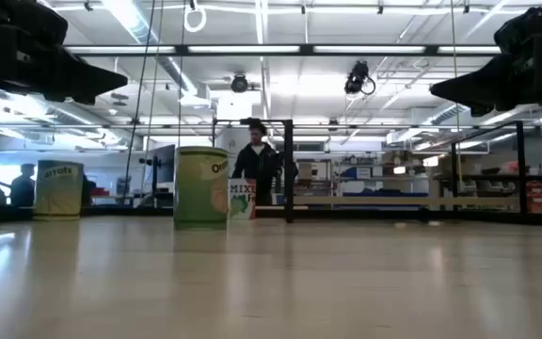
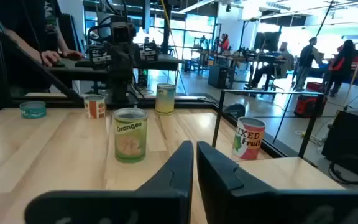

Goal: Pick and place cans onto a shelf

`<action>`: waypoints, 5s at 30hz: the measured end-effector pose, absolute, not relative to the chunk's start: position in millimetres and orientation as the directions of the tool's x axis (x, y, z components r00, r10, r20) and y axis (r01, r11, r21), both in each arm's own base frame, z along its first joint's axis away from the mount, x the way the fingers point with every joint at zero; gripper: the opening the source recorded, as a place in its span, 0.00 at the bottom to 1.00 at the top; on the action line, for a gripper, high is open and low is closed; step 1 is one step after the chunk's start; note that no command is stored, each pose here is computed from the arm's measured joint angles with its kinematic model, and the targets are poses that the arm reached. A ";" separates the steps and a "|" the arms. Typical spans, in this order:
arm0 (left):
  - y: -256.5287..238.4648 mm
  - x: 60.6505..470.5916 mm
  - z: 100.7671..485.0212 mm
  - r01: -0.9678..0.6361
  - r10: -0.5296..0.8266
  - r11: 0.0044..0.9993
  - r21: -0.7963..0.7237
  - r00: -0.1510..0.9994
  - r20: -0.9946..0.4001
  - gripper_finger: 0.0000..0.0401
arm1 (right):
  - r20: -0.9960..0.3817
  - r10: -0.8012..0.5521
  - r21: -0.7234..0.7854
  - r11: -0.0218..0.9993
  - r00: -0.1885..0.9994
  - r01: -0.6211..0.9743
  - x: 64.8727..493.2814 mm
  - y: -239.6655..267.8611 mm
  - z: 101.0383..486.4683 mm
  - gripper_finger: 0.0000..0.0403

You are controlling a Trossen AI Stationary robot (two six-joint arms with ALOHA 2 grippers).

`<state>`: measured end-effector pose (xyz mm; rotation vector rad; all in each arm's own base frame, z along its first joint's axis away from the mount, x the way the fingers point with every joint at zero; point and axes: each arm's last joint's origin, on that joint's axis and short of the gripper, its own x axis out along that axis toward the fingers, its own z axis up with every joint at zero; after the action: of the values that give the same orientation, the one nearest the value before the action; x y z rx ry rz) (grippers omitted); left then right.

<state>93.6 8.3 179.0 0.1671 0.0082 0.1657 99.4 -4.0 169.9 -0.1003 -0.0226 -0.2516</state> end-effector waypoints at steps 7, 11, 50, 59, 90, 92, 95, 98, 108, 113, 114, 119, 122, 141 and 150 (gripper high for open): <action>8.3 93.6 179.0 -0.164 0.165 0.972 0.166 0.986 0.006 0.09 | 0.035 -0.248 -0.096 0.963 0.968 0.250 99.4 -4.1 169.9 0.07; 8.4 93.6 179.0 -0.164 0.165 0.972 0.166 0.986 0.006 0.09 | 0.035 -0.248 -0.096 0.963 0.968 0.250 99.4 -4.1 169.9 0.07; 8.3 93.6 179.0 -0.163 0.165 0.972 0.166 0.986 0.006 0.09 | 0.035 -0.247 -0.096 0.964 0.968 0.250 99.4 -4.1 169.9 0.07; 7.1 92.1 196.2 -0.184 0.125 0.924 0.336 0.974 0.190 0.09 | 0.034 -0.247 -0.096 0.964 0.968 0.250 99.5 -4.1 169.8 0.07; 20.3 163.7 292.4 -0.294 0.307 0.872 -0.393 0.951 -0.029 0.09 | 0.035 -0.247 -0.096 0.964 0.968 0.250 99.5 -4.0 169.9 0.07; 20.8 163.7 303.1 -0.288 0.326 0.833 -0.472 0.945 -0.001 0.09 | 0.034 -0.248 -0.096 0.963 0.968 0.250 99.5 -4.1 169.8 0.07; 19.6 161.9 316.7 -0.201 0.295 0.744 -0.637 0.954 0.043 0.09 | 0.035 -0.248 -0.096 0.963 0.968 0.250 99.4 -4.1 169.9 0.07; 14.5 158.5 327.7 -0.036 0.179 0.689 -0.723 0.976 0.123 0.09 | 0.048 -0.241 -0.075 0.967 0.969 0.244 99.5 -3.9 171.1 0.07; -4.5 154.4 345.1 0.155 0.054 0.756 -0.636 0.954 0.296 0.09 | 0.356 -0.155 0.520 0.852 0.921 -0.058 94.2 -1.5 201.7 0.07; -7.3 153.9 346.1 0.153 0.046 0.791 -0.592 0.951 0.307 0.09 | 0.436 -0.223 0.611 0.785 0.872 -0.104 92.5 -3.2 215.7 0.07; -7.5 153.9 346.2 0.150 0.045 0.800 -0.581 0.950 0.308 0.09 | 0.433 -0.217 0.614 0.782 0.875 -0.110 93.2 -2.5 220.8 0.07; -8.8 154.8 342.7 0.151 0.006 0.820 -0.552 0.962 0.273 0.09 | 0.353 -0.167 0.588 0.805 0.921 -0.080 111.3 4.7 263.0 0.02; -10.8 155.5 336.3 0.169 -0.064 0.821 -0.545 0.976 0.207 0.09 | 0.238 -0.138 0.516 0.857 0.962 -0.005 138.9 13.1 296.8 0.01; -16.4 144.8 317.7 0.261 -0.291 0.862 -0.435 0.957 -0.004 0.09 | -0.427 -0.149 0.045 0.982 0.892 0.186 350.1 75.7 333.7 0.27; -6.8 136.4 314.2 0.123 -0.160 0.896 -0.426 0.986 -0.051 0.09 | -0.583 -0.171 -0.099 0.985 0.794 0.140 410.2 63.3 290.8 0.66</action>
<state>136.4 -6.8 314.2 -0.4356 0.0858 -0.1466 410.2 63.3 290.8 -0.0516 0.6316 -0.1671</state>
